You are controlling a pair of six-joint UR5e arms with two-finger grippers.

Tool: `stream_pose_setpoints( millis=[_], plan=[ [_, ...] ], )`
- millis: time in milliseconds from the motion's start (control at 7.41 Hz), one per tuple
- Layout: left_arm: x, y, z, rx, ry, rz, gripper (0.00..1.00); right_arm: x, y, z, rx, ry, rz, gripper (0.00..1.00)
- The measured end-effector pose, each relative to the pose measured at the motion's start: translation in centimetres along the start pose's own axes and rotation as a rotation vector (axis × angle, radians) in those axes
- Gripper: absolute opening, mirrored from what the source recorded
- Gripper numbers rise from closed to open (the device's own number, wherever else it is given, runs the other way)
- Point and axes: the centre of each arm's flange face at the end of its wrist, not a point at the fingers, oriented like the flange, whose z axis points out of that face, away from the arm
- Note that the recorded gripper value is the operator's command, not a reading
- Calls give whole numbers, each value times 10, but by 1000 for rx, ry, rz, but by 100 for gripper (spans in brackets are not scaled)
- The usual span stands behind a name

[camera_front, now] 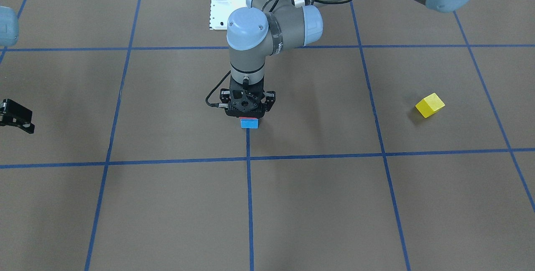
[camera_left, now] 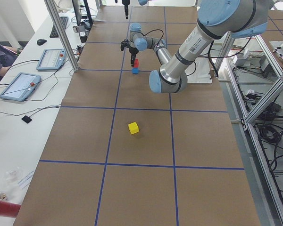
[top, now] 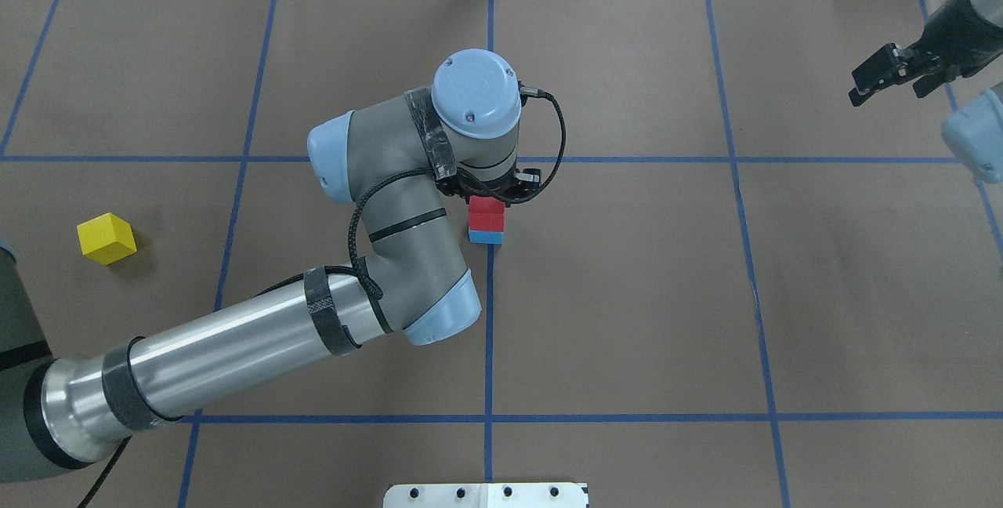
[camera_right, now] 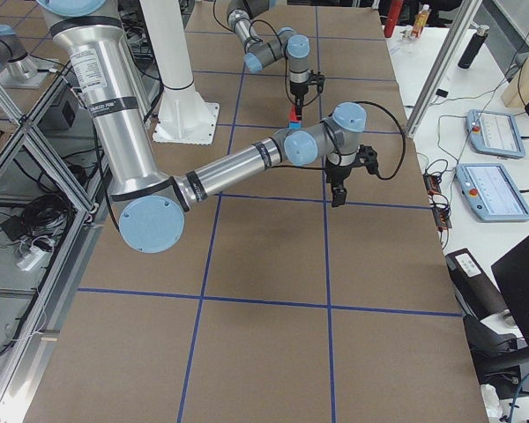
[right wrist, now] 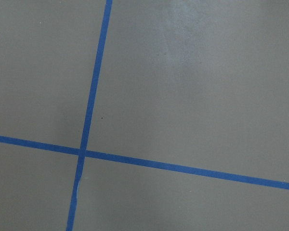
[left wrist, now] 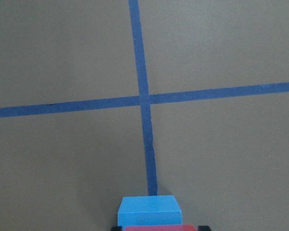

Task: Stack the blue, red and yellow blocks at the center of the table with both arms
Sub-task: 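Lower the red cube onto the blue cube and open the left gripper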

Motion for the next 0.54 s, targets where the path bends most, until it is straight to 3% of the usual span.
stream_pose_setpoints(
  millis=[540],
  plan=[
    [-4,-3,1,1,-5,-5,0,0,0,0,0,0,0,99]
  ],
)
